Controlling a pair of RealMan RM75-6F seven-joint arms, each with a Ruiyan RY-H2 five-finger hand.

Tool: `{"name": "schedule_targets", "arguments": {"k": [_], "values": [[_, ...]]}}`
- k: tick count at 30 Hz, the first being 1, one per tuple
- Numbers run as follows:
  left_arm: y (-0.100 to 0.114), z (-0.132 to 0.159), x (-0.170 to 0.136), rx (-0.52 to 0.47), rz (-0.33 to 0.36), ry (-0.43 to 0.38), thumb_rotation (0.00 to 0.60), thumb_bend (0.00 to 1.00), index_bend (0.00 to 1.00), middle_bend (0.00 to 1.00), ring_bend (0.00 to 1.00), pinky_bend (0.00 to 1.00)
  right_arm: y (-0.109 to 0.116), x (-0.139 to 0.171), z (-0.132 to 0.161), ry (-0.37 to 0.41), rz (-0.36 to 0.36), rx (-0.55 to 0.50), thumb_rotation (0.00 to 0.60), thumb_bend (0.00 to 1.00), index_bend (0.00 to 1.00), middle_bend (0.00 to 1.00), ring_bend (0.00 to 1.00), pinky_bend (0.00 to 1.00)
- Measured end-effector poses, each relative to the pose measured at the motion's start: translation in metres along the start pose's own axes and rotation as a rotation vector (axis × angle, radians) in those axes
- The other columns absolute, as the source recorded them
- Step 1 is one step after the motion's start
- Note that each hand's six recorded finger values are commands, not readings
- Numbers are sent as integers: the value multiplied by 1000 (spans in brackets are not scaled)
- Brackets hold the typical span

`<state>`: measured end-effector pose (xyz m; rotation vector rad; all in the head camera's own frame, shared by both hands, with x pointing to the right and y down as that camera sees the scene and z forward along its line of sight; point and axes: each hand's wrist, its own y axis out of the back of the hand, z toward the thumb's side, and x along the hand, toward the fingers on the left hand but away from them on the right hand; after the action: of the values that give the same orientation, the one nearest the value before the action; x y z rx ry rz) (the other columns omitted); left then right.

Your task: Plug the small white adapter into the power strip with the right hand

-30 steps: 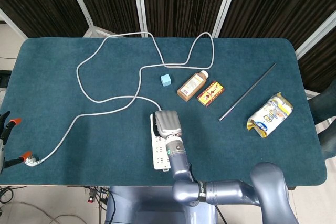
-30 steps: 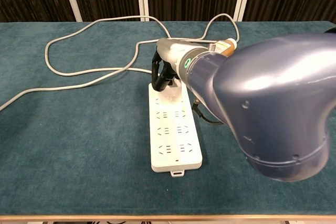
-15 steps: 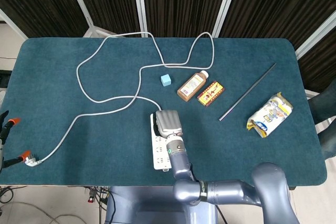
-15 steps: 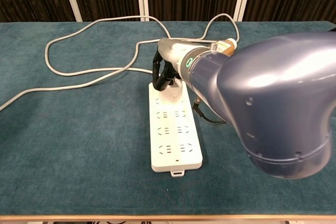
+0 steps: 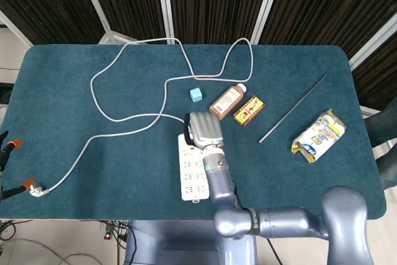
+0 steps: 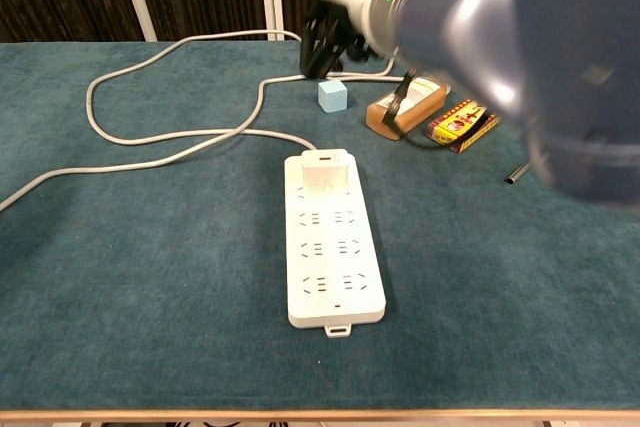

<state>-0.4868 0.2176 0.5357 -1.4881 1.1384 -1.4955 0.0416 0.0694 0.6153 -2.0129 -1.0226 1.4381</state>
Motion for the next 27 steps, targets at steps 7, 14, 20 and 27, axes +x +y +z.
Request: {"name": "schedule_targets", "arguments": {"k": [7, 14, 20, 27], "values": [[0, 1, 0, 3, 3, 3, 600, 92, 210, 0, 0, 0, 56, 10, -39, -28, -57, -8, 600, 545, 258, 263, 240, 569], [0, 1, -1, 7, 5, 5, 600, 92, 211, 0, 0, 0, 101, 37, -108, -64, -128, 17, 600, 464, 60, 58, 22, 314], [-4, 4, -1, 14, -3, -3, 600, 92, 211, 0, 0, 0, 109, 73, -152, -20, -196, 93, 600, 446, 37, 32, 0, 262], [-6, 4, 1, 25, -5, 0, 600, 92, 201, 0, 0, 0, 89, 137, -214, 32, -271, 257, 600, 442, 34, 31, 0, 220]]}}
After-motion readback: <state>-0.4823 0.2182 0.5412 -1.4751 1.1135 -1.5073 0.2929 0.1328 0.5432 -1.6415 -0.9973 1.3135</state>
